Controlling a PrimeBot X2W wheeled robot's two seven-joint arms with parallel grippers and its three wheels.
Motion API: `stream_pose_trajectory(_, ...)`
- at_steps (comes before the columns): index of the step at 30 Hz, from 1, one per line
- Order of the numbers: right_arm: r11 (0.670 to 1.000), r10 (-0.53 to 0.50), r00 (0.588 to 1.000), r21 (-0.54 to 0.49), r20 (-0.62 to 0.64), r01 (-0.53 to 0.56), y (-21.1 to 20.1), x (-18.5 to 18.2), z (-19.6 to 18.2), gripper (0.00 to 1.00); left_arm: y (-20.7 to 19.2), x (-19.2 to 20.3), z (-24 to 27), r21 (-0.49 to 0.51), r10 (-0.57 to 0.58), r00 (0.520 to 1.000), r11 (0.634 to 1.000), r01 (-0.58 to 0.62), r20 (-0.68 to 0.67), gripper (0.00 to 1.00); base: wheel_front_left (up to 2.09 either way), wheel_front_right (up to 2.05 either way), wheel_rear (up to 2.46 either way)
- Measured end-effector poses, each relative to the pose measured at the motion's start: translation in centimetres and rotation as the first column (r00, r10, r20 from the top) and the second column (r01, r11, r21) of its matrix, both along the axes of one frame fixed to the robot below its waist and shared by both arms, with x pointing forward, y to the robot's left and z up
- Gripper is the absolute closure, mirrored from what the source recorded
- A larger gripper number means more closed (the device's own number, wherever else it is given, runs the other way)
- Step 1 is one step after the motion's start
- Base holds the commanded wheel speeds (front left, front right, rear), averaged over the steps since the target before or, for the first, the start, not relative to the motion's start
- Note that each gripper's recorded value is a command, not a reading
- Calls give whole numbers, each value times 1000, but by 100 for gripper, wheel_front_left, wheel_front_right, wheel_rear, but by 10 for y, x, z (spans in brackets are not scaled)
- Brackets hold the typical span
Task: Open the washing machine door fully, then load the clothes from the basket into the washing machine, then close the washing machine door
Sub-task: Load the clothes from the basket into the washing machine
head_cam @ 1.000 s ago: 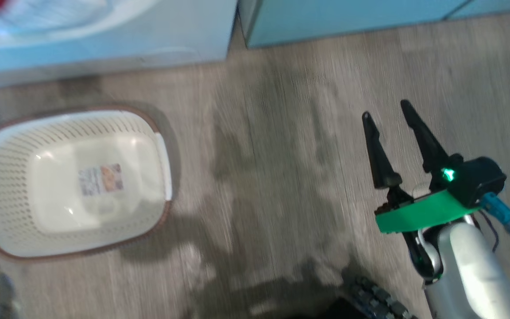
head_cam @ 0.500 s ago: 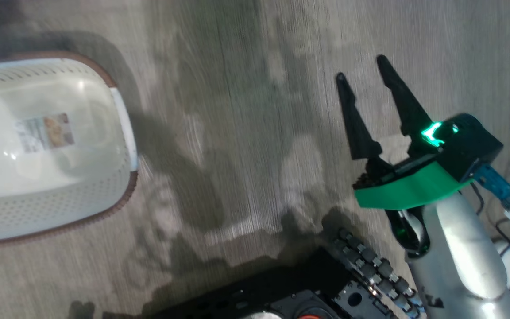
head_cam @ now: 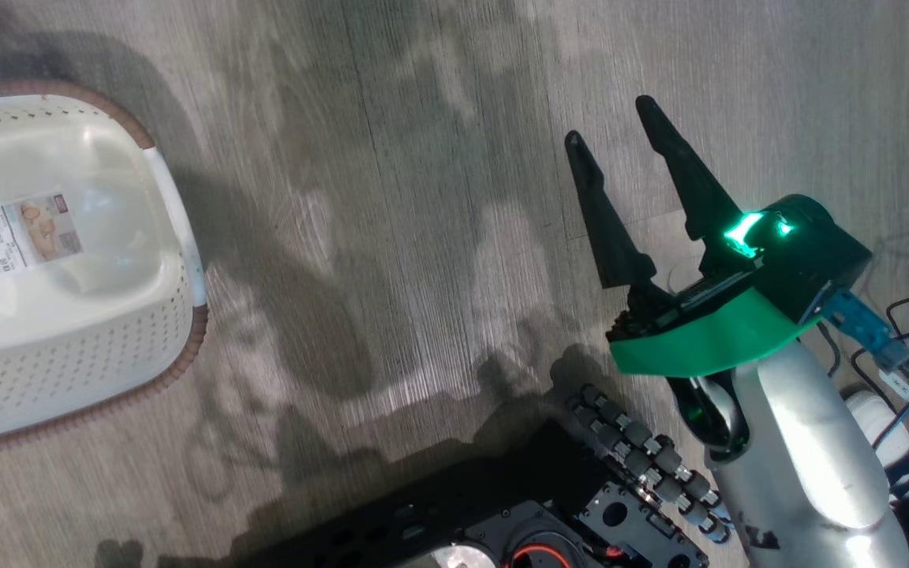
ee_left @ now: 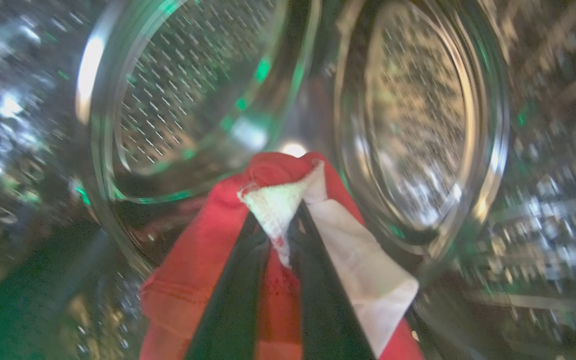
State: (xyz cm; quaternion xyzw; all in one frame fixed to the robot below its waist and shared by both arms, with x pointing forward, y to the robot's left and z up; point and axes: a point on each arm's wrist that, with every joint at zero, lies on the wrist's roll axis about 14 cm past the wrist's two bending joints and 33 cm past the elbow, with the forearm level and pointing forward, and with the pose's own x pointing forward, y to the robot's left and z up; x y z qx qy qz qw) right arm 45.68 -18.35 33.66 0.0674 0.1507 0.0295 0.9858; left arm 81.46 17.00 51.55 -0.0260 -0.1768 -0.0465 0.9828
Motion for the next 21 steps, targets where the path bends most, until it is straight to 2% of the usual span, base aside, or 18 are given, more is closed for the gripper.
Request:
stream_pose_trajectory(5,1000,7,1000,6,2,-7,3,0,0,0,-19,-6,-58,41,-55,987,997,62,-154,100,0,0,0)
stream_pose_trajectory(9,1000,5,1000,2,1,-5,2,-1,1,0,-34,-9,-103,65,-85,951,992,109,-297,100,0,0,0)
stream_pose_trajectory(18,1000,-10,1000,-1,-11,10,-3,-3,-1,0,-44,-3,-116,74,-101,937,988,133,-335,100,0,0,0)
stream_pose_trajectory(19,1000,-13,1000,1,-13,13,-4,-4,-2,0,-44,-2,-115,71,-100,939,989,131,-330,80,0,0,0)
stream_pose_trajectory(20,1000,-15,1000,1,-14,15,-5,-4,-2,0,-44,-2,-115,71,-100,941,989,129,-324,33,0,0,0)
stream_pose_trajectory(21,1000,-15,1000,0,-13,15,-5,-4,-2,0,-44,-2,-115,71,-98,941,989,128,-323,0,0,0,0)
